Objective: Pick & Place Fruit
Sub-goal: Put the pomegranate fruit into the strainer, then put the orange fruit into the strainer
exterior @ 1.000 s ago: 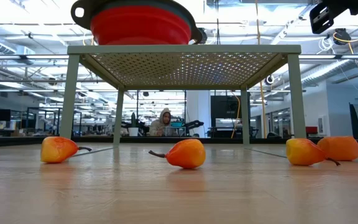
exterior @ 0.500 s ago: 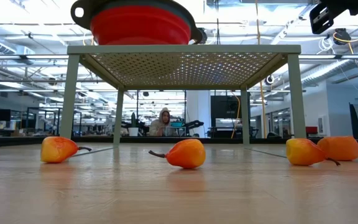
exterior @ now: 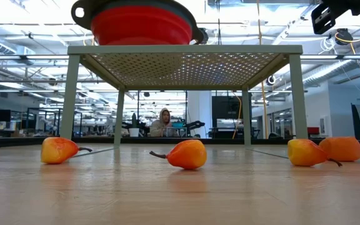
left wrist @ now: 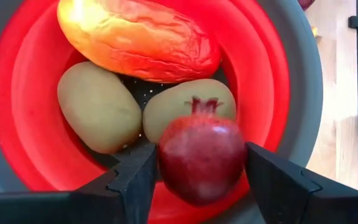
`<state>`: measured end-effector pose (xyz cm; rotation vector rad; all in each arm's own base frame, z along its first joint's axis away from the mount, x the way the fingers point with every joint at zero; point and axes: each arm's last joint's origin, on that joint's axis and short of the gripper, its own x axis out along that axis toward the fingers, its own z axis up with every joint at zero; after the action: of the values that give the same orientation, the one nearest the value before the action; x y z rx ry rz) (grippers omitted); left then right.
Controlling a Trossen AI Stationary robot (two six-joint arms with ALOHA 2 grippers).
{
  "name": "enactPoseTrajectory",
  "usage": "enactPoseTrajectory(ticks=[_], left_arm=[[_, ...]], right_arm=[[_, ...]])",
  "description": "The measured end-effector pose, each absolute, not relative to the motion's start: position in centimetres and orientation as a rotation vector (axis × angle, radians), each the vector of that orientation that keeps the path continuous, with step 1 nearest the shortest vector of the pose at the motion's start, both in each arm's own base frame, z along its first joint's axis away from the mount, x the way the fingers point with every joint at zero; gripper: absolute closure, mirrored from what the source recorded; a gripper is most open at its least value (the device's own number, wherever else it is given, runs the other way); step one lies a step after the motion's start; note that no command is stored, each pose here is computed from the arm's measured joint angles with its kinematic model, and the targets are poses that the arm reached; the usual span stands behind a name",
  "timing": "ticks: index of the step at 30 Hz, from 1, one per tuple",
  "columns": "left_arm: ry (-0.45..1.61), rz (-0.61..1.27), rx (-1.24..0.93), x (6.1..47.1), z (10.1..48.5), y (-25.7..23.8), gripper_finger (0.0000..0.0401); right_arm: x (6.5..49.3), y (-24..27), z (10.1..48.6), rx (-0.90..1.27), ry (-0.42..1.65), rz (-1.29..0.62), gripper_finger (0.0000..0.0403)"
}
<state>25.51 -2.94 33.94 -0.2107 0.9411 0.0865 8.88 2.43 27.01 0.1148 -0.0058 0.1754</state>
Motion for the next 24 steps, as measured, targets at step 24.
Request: enactPoseTrajectory(ticks=[24], left_arm=[[0.776,0.31,-0.186,22.9,40.7,-2.0,0.0128]], right_arm=[[8.9,2.4,27.0,0.193,0.001,0.18,0.0403]])
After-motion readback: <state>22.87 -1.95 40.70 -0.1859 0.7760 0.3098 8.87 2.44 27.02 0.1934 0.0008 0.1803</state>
